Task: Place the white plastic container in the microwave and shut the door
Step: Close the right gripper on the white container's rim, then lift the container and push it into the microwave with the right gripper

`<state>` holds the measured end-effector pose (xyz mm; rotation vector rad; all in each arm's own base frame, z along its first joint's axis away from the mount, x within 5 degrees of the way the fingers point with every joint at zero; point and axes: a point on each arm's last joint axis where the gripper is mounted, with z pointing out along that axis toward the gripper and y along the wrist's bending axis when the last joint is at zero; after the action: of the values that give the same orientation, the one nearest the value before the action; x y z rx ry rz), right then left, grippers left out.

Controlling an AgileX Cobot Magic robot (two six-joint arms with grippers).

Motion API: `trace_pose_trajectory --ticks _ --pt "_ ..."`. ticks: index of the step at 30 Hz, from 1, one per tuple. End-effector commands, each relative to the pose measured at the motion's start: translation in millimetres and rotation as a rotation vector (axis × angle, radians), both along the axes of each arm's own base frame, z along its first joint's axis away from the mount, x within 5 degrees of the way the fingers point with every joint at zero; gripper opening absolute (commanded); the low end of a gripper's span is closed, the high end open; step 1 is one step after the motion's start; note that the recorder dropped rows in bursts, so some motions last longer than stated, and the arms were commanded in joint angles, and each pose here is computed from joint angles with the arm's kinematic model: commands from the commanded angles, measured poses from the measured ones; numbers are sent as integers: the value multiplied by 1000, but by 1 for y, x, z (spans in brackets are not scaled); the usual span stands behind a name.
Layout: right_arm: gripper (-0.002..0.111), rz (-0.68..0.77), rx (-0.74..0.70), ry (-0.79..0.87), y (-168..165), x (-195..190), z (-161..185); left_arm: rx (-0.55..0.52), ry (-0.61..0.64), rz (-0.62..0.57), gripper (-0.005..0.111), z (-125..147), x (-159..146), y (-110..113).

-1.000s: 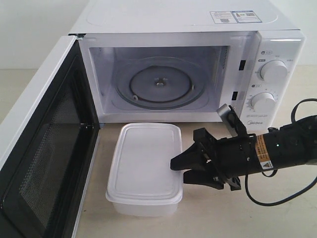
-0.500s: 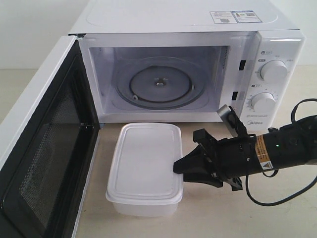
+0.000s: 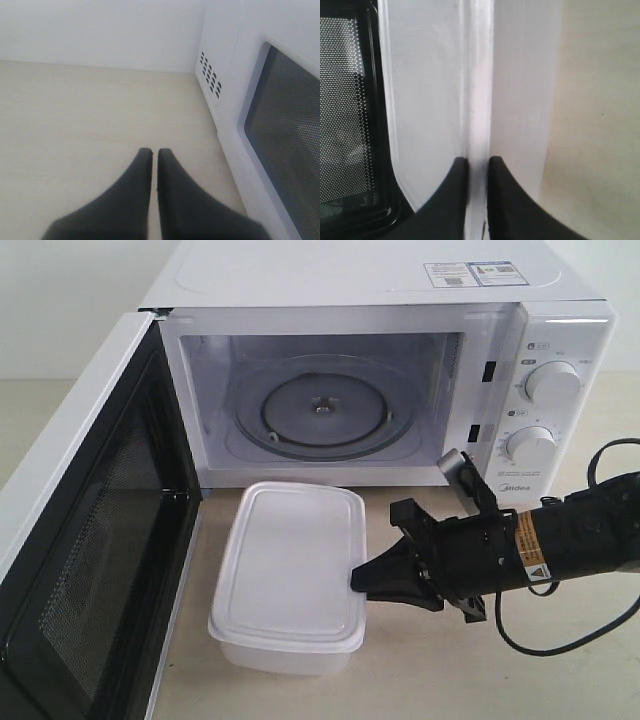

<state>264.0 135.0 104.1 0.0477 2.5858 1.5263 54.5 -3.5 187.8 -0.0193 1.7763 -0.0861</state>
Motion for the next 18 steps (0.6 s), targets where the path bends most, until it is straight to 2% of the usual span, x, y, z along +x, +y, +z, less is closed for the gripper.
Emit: trace_pose_trajectory --ticks 1,8,18 --pt "0 42 16 -37 2 -1 2 3 3 2 4 -1 0 0" --pt "0 45 36 -99 2 0 12 3 3 2 4 -1 0 0" --pt "0 -161 138 -187 2 16 43 3 3 2 4 -1 0 0"
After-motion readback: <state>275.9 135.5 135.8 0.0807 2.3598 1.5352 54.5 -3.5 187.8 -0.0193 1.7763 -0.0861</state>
